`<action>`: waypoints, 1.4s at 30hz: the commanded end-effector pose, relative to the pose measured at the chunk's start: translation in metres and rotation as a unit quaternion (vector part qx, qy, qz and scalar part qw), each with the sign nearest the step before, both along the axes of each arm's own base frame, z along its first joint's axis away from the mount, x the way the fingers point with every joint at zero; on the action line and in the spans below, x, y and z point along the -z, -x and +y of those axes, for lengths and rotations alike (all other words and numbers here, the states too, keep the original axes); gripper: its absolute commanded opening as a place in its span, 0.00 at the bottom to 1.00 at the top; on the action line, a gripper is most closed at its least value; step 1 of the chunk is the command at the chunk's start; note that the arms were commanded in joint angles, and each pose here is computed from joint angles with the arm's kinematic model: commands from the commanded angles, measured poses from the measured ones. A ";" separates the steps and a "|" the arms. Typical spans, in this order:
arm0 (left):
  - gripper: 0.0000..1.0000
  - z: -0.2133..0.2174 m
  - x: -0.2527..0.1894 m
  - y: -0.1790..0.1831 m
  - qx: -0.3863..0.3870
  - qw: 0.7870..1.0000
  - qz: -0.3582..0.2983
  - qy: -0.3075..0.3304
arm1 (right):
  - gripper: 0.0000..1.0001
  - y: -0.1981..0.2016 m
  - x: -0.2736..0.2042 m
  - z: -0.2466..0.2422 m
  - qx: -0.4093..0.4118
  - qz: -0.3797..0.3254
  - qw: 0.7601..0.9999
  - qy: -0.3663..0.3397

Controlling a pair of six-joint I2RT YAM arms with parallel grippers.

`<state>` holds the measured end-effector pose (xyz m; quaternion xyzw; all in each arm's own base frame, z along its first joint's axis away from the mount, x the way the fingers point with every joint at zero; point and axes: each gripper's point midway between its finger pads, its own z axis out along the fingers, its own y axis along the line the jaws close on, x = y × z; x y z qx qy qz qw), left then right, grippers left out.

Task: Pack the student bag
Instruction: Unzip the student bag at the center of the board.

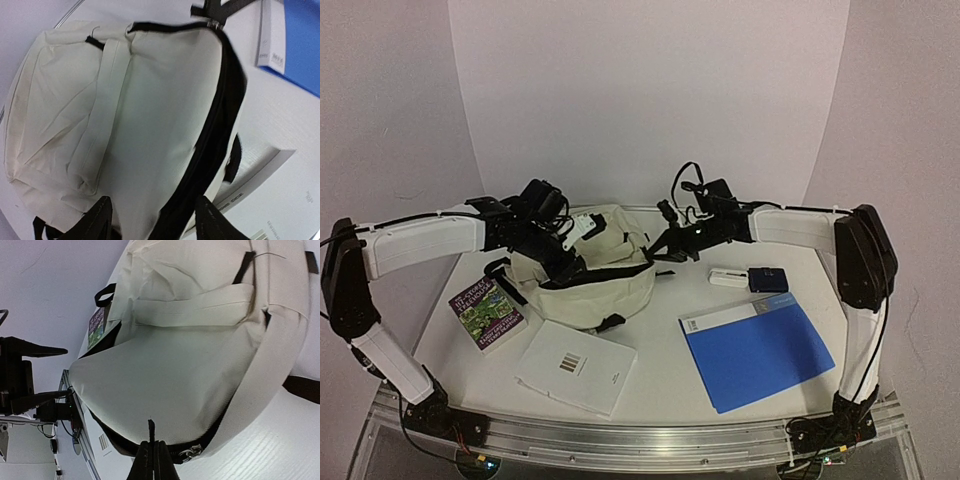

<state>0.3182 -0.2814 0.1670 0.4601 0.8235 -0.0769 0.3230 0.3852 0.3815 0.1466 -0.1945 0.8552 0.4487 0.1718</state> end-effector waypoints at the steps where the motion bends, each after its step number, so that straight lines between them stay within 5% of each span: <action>1: 0.66 -0.047 -0.045 0.016 0.056 0.996 -0.018 0.069 | 0.00 0.008 -0.044 0.025 -0.028 -0.022 0.998 -0.054; 7: 0.72 -0.067 -0.015 0.011 0.083 0.996 -0.018 0.012 | 0.00 0.012 -0.055 0.030 -0.027 -0.011 0.997 -0.077; 14: 0.66 -0.080 0.001 0.012 0.115 0.993 -0.024 -0.013 | 0.00 0.018 -0.063 0.039 -0.034 0.000 0.995 -0.095; 16: 0.55 -0.080 0.005 0.010 0.113 0.993 -0.019 -0.025 | 0.00 0.019 -0.063 0.038 -0.034 0.001 0.995 -0.095; 21: 0.03 -0.069 0.004 0.011 0.098 0.994 -0.026 -0.039 | 0.00 0.007 -0.051 0.031 -0.015 -0.014 0.997 -0.077; 42: 0.00 -0.019 -0.068 0.053 0.074 0.993 -0.083 0.036 | 0.00 -0.107 0.056 -0.015 0.087 -0.065 0.993 0.047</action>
